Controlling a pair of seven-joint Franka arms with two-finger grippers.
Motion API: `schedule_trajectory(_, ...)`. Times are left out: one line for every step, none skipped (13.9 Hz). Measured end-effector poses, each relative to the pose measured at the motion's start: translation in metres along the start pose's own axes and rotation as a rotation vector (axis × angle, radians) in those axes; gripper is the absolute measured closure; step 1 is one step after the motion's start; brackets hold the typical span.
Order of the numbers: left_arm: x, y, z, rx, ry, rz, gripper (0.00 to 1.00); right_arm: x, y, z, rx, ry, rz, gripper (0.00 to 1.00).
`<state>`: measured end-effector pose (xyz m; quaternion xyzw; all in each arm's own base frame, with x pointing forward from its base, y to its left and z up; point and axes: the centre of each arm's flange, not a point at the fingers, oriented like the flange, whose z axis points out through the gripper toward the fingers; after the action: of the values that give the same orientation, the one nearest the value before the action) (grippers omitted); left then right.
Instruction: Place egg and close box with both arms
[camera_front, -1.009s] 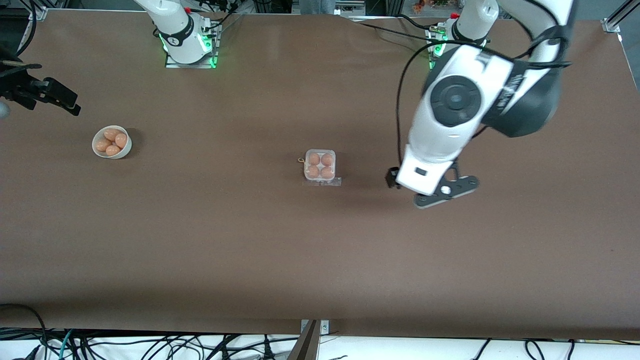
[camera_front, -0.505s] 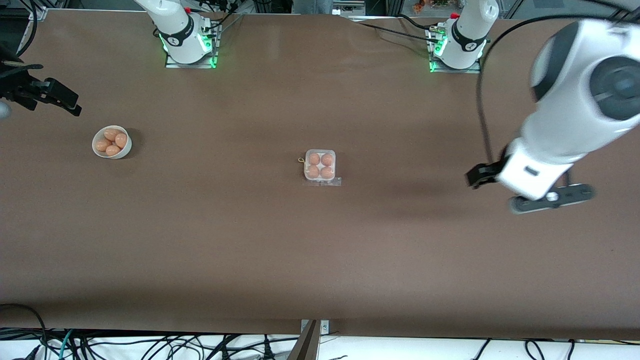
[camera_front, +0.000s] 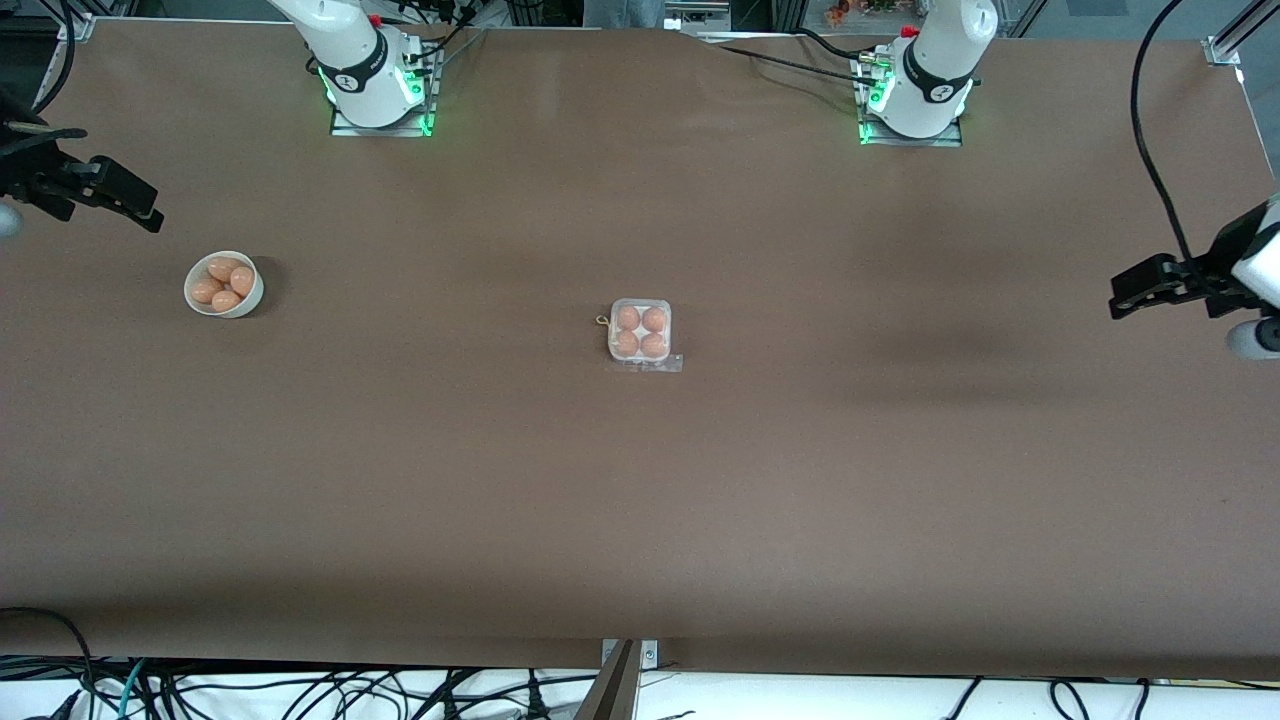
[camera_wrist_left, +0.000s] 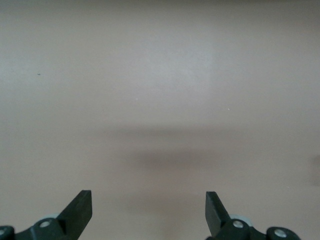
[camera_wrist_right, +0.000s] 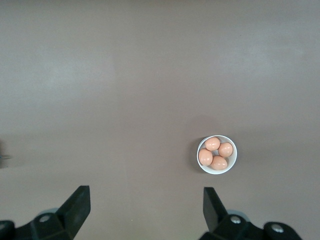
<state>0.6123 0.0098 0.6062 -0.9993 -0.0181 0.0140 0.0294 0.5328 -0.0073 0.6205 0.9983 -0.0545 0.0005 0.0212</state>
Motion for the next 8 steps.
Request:
schedule_trajectory(-0.007,0.0,0.005,-0.001,0.006,0.002,0.0,0.0,0.0,0.0,0.0,0.0,0.0,0.0)
schedule_trajectory(-0.013,0.002,0.009,-0.002,0.005,0.006,0.0,0.0,0.0,0.0,0.0,0.0,0.0,0.0)
schedule_trajectory(-0.019,0.004,0.011,-0.003,0.006,0.01,0.0,0.0,0.0,0.0,0.0,0.0,0.0,0.0)
schedule_trajectory(-0.022,0.006,0.014,-0.003,0.006,0.014,0.0,0.0,0.0,0.0,0.0,0.0,0.0,0.0)
schedule_trajectory(-0.024,0.008,0.016,-0.004,0.005,0.018,0.0,0.0,0.0,0.0,0.0,0.0,0.0,0.0)
schedule_trajectory(-0.026,0.01,0.018,-0.004,0.003,0.02,0.0,0.0,0.0,0.0,0.0,0.0,0.0,0.0)
schedule_trajectory(-0.026,0.01,0.021,-0.003,-0.002,0.022,0.0,0.0,0.0,0.0,0.0,0.0,0.0,0.0)
schedule_trajectory(-0.026,0.011,0.024,-0.003,-0.009,0.023,0.0,0.0,0.0,0.0,0.0,0.0,0.0,0.0)
